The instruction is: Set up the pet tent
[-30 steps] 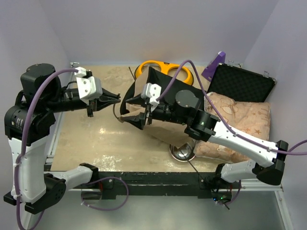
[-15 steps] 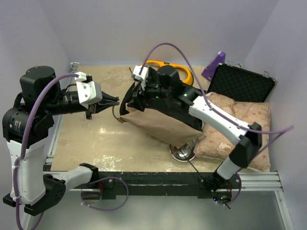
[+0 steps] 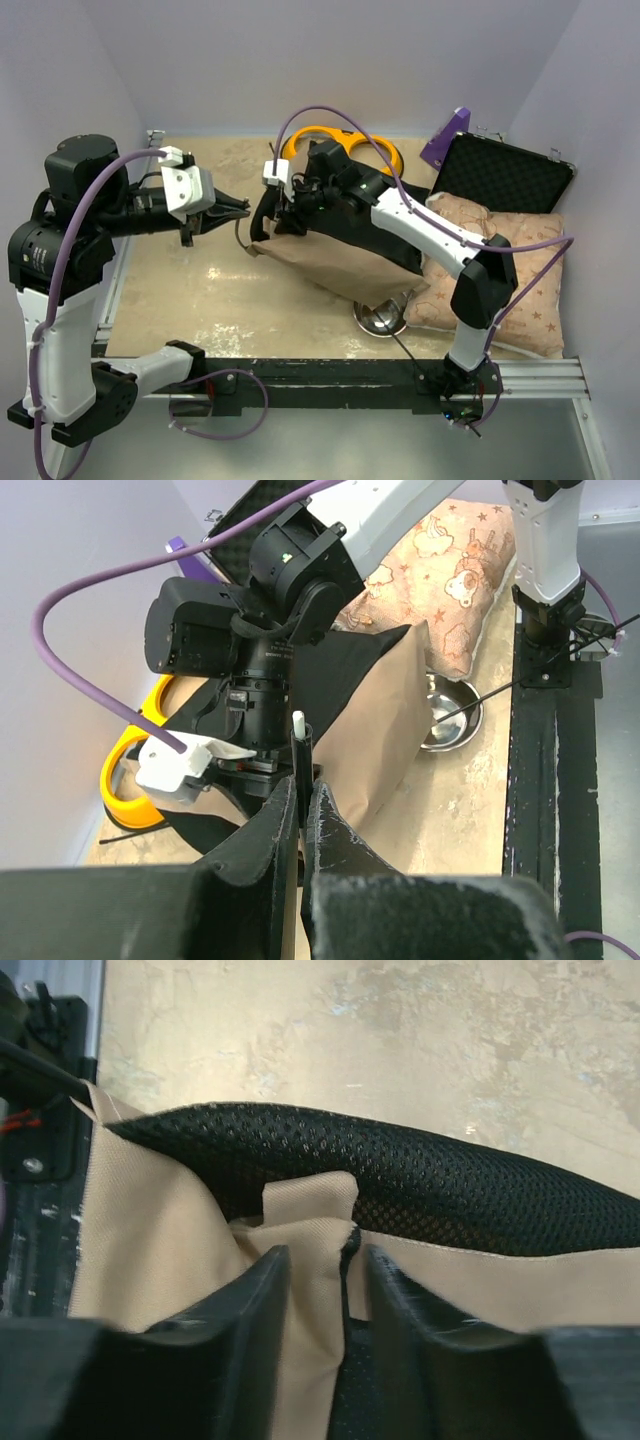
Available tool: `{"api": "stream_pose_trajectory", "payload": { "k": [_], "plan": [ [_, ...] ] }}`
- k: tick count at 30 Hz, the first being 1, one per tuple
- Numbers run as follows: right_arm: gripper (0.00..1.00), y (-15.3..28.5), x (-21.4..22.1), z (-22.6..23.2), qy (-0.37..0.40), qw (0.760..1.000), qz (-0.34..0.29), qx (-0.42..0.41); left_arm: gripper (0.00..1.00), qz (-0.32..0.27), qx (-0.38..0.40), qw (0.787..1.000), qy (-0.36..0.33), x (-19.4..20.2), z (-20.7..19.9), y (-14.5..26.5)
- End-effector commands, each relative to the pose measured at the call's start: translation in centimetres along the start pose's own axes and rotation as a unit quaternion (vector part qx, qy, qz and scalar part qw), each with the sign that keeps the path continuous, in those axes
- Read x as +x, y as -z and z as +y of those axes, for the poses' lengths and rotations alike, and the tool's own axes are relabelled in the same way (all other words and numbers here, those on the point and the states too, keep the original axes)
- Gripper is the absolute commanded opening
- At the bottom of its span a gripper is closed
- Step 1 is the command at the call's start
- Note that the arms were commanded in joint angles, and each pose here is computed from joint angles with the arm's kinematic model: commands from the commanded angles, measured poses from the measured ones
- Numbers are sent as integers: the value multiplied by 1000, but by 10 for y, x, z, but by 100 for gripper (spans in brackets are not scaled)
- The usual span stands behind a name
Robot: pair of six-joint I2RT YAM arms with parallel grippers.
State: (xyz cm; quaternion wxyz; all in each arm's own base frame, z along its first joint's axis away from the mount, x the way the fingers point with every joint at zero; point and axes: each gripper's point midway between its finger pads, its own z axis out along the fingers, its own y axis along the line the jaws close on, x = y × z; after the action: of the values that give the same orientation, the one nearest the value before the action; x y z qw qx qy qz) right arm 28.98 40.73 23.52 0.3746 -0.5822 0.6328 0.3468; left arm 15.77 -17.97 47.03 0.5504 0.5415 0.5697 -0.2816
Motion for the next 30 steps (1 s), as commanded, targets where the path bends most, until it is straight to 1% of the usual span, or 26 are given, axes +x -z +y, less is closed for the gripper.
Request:
{"api": "stream_pose_trajectory", "payload": {
  "k": [1, 4, 7, 11, 12, 13, 14, 15, 17, 18, 19, 20, 22, 26, 28, 30],
  "plan": [
    [29, 1, -17, 5, 32, 998, -18, -41, 0, 0, -8, 1000, 3, 0, 8, -3],
    [1, 1, -22, 10, 31, 997, -24, -59, 0, 2, -9, 1000, 13, 3, 10, -5],
    [0, 9, -32, 14, 31, 997, -41, -65, 0, 1, -13, 1000, 26, 7, 11, -8],
    [0, 22, -49, 12, 15, 997, -72, -40, 0, 0, -8, 999, 33, 11, 11, -11],
    [3, 23, -50, 7, 4, 997, -74, -26, 0, -1, -7, 999, 33, 10, 11, -12],
    [30, 20, -44, 2, -3, 998, -62, -11, 0, -1, -6, 999, 34, 11, 11, -12],
    [52, 18, -40, -4, -4, 999, -49, -1, 0, -3, -6, 999, 33, 9, 11, -12],
    [57, 16, -28, -8, -14, 1000, -21, 8, 0, -3, -5, 999, 33, 10, 10, -12],
    [59, 11, -14, -13, -34, 999, 5, 18, 0, -4, -5, 999, 32, 9, 11, -12],
    [61, 9, -9, -15, -42, 999, 13, 23, 0, -5, -5, 999, 31, 9, 11, -12],
    [67, 7, -2, -17, -48, 998, 21, 26, 0, -4, -5, 999, 32, 9, 11, -13],
    [69, 6, 1, -17, -50, 998, 27, 27, 0, -5, -5, 999, 31, 9, 11, -13],
    [69, 0, 11, -17, -57, 997, 39, 26, 0, -4, -6, 1000, 30, 9, 12, -13],
    [63, -9, 20, -12, -65, 997, 51, 7, 0, -5, -6, 1000, 29, 9, 13, -13],
    [58, -14, 20, -5, -75, 996, 48, -20, 0, -5, -6, 999, 31, 10, 12, -14],
    [50, -19, 23, 6, -85, 993, 53, -59, 0, -5, -7, 999, 34, 11, 13, -14]
  ]
}}
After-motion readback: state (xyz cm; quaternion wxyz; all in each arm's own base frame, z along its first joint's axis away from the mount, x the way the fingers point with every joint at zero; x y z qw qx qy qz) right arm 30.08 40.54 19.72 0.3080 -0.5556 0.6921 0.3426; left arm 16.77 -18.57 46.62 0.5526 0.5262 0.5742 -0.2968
